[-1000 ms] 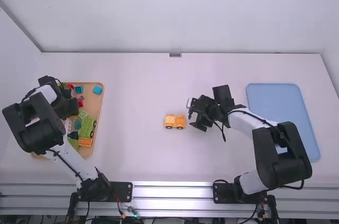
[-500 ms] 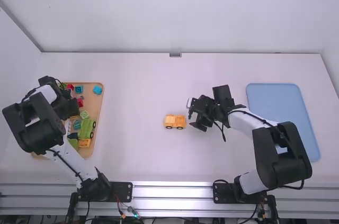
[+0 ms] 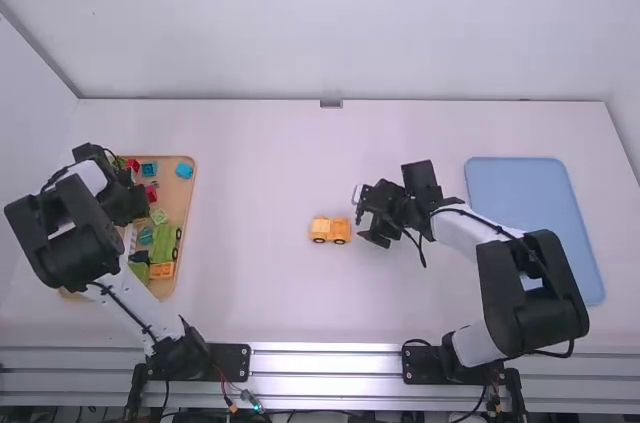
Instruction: Assemble lego blocks to make yellow taxi
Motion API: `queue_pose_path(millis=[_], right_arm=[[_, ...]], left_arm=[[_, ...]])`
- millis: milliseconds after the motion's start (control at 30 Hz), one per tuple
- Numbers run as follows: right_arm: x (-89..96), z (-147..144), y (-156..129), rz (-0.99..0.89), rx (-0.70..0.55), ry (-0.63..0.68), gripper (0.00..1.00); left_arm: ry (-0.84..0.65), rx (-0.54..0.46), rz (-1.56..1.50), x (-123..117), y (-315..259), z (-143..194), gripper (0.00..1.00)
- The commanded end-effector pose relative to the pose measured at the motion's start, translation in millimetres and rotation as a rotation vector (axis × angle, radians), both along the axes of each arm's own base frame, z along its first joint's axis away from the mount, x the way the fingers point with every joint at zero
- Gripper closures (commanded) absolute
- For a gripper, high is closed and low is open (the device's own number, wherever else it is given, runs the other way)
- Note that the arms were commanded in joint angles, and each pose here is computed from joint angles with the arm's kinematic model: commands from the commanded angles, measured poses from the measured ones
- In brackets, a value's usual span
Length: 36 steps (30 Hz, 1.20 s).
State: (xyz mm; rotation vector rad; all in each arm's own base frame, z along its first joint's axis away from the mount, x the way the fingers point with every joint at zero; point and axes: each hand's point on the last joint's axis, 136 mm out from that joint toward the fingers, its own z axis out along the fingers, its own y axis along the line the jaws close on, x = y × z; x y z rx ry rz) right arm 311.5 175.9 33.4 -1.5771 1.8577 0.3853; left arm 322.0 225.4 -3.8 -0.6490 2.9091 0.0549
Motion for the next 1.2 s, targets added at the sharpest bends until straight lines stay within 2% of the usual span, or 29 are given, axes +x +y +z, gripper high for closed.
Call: queue_pose_path(millis=[0, 67, 300, 400, 467, 533, 667, 700, 767, 933, 1000, 1033, 1167], right_arm=[[1.4, 10, 6, -0.016, 0.051, 0.0, 0.01], [6.0, 17, 11, -0.042, 0.099, 0.004, 0.02], [30.2, 56, 31, -0.159, 0.334, 0.024, 0.01], [30.3, 71, 40, -0.133, 0.412, 0.036, 0.01], [30.9, 81, 46, -0.121, 0.453, 0.055, 0.01], [35.0, 95, 51, -0.12, 0.5, 0.086, 0.01], [40.0, 115, 62, -0.099, 0.58, 0.157, 0.01], [37.2, 124, 69, -0.049, 0.624, 0.202, 0.01], [30.9, 133, 76, 0.024, 0.669, 0.247, 0.01], [5.4, 160, 87, 0.31, 0.801, 0.363, 0.02], [-5.2, 171, 87, 0.438, 0.85, 0.392, 0.02], [-5.6, 174, 86, 0.455, 0.858, 0.409, 0.02], [-6.4, 177, 90, 0.467, 0.857, 0.408, 0.02]], left_arm=[[-0.027, -0.05, -0.012, 7, -11, -2, 0.85], [-0.044, -0.047, -0.01, 11, -9, 5, 0.82], [-0.147, 0.017, -0.07, 24, -27, 55, 0.95], [-0.212, 0.039, -0.129, 29, -48, 74, 0.97], [-0.288, 0.018, -0.244, 37, -75, 85, 0.97], [-0.424, -0.037, -0.415, 46, -119, 103, 0.96], [-0.635, -0.128, -0.718, 44, -195, 130, 0.91], [-0.722, -0.167, -0.845, 39, -228, 140, 0.87], [-0.79, -0.202, -0.936, 34, -254, 148, 0.85], [-0.987, -0.371, -1.185, 13, -332, 168, 0.85], [-1.081, -0.488, -1.302, -3, -363, 179, 0.85], [-1.127, -0.562, -1.343, -9, -376, 187, 0.86], [-1.177, -0.662, -1.341, -4, -392, 197, 0.88]])
